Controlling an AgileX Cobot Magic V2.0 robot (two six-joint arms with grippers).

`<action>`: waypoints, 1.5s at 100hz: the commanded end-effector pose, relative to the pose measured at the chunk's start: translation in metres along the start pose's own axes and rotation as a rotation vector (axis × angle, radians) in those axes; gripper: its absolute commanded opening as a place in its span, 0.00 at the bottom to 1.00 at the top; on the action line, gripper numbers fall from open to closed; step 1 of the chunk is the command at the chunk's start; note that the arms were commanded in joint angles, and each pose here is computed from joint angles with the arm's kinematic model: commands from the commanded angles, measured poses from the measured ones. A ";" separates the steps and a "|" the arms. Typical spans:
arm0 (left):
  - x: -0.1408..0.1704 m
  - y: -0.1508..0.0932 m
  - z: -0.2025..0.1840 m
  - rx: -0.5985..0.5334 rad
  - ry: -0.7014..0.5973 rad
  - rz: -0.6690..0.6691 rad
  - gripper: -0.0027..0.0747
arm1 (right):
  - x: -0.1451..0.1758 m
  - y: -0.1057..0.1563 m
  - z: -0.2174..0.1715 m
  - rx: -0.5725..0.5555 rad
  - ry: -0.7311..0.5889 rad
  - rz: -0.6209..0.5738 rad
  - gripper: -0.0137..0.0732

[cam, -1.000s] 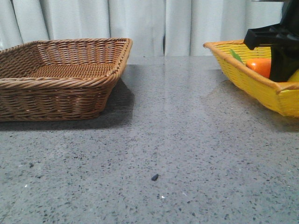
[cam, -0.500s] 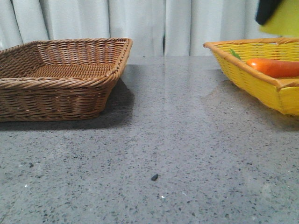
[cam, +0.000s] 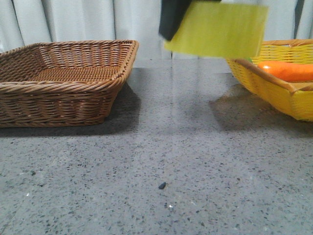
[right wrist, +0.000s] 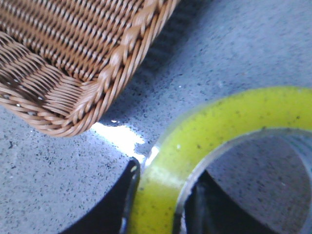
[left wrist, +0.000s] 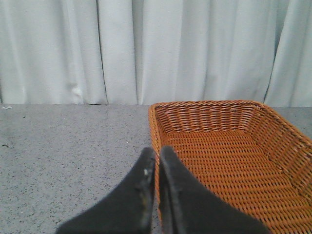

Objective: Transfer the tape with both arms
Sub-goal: 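Grasp the tape roll with the right gripper and set it on the table, then lower the left gripper onto the tape roll and grasp its rim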

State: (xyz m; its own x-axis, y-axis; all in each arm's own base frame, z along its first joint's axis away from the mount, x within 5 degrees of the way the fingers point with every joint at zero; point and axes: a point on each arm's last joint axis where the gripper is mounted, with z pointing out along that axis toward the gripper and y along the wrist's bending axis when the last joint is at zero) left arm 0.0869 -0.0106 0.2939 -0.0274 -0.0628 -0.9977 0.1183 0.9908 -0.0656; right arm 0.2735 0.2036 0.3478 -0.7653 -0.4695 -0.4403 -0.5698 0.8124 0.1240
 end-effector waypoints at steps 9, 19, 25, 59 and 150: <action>-0.018 0.000 0.000 -0.008 -0.104 -0.009 0.01 | -0.014 0.000 0.004 0.005 -0.066 -0.004 0.25; -0.018 0.000 0.000 -0.008 -0.104 -0.009 0.01 | -0.015 -0.001 0.015 0.006 -0.043 -0.001 0.25; -0.018 0.000 0.000 -0.008 -0.104 -0.009 0.01 | -0.016 -0.002 0.020 0.007 -0.032 0.000 0.25; -0.018 0.000 0.000 -0.008 -0.104 -0.011 0.01 | -0.015 -0.003 0.028 0.008 -0.004 0.002 0.58; -0.061 -0.090 0.061 0.516 -0.060 0.018 0.56 | 0.054 0.008 -0.174 0.083 -0.512 -0.079 0.07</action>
State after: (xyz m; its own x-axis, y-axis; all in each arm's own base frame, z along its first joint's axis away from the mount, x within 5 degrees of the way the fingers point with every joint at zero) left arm 0.1316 -0.0852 0.3352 -0.0290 -0.0471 -0.9985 0.5366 0.8420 -0.0553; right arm 0.1920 0.1377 0.4583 -0.5481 -0.3714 -0.7495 -0.5835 0.8117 0.0245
